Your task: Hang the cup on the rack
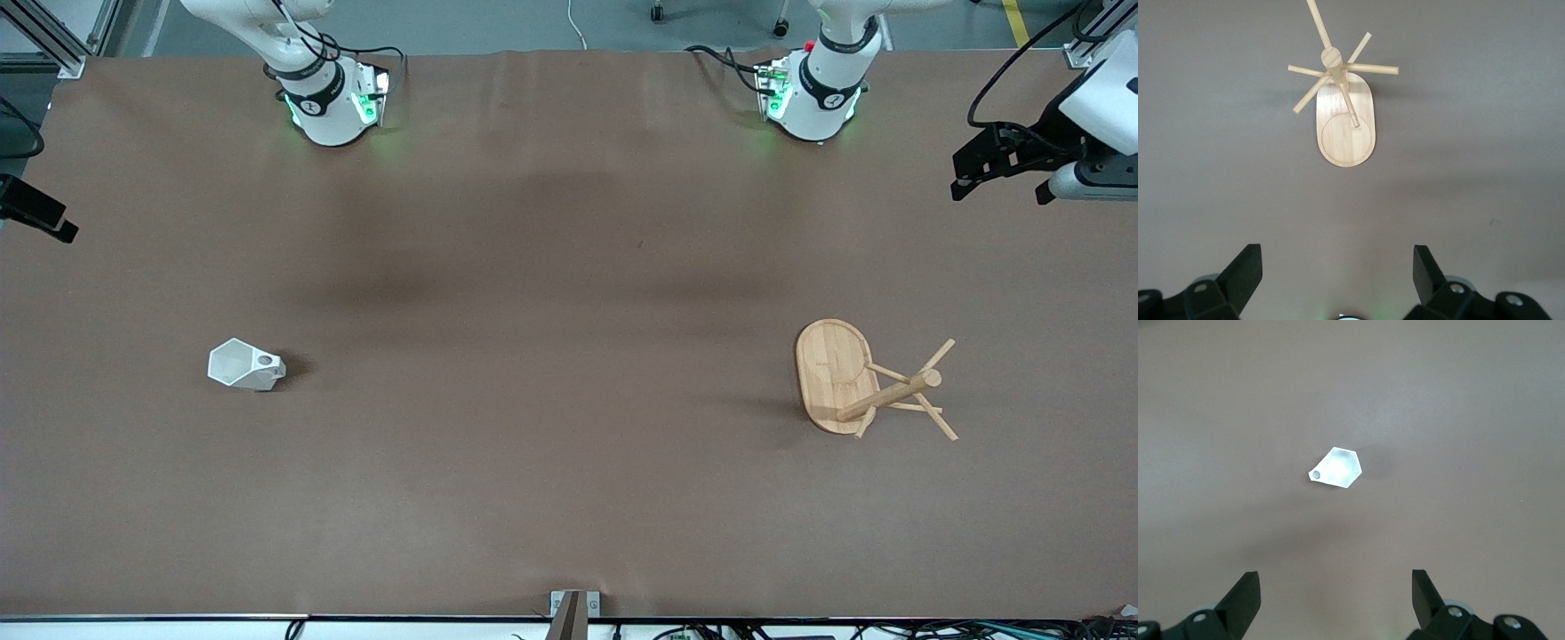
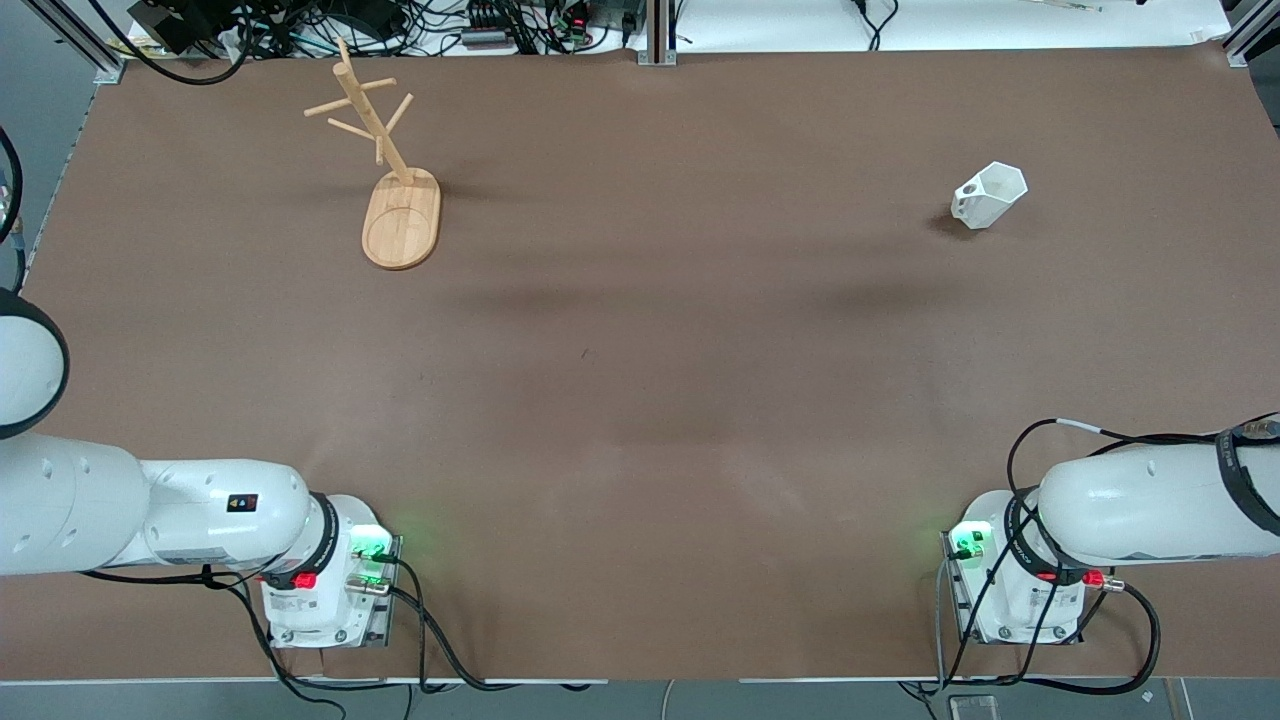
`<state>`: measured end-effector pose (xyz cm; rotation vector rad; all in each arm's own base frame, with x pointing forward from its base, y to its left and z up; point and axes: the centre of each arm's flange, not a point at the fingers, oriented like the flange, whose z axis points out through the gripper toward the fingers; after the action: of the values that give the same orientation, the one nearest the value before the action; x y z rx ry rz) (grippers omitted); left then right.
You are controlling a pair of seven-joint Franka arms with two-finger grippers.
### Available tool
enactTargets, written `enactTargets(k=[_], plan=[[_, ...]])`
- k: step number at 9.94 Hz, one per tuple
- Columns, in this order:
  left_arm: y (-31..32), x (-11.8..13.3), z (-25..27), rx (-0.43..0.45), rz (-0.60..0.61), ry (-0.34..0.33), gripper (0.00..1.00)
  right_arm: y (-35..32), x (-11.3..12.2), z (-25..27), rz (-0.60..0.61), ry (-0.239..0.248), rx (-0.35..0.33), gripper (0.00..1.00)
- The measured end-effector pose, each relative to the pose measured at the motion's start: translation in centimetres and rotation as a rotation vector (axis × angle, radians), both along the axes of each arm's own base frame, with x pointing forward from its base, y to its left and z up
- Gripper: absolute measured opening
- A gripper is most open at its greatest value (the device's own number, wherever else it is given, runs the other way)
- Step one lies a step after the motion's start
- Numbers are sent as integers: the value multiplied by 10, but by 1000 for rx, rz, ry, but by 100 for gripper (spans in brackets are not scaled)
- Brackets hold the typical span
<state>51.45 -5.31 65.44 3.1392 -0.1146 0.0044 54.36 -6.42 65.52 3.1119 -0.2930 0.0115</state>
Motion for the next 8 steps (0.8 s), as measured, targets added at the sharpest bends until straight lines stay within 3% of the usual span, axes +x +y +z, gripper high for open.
enactTargets(k=[8], plan=[[1, 2, -4, 0, 1, 7, 100, -1, 1, -3, -1, 5, 2, 100]])
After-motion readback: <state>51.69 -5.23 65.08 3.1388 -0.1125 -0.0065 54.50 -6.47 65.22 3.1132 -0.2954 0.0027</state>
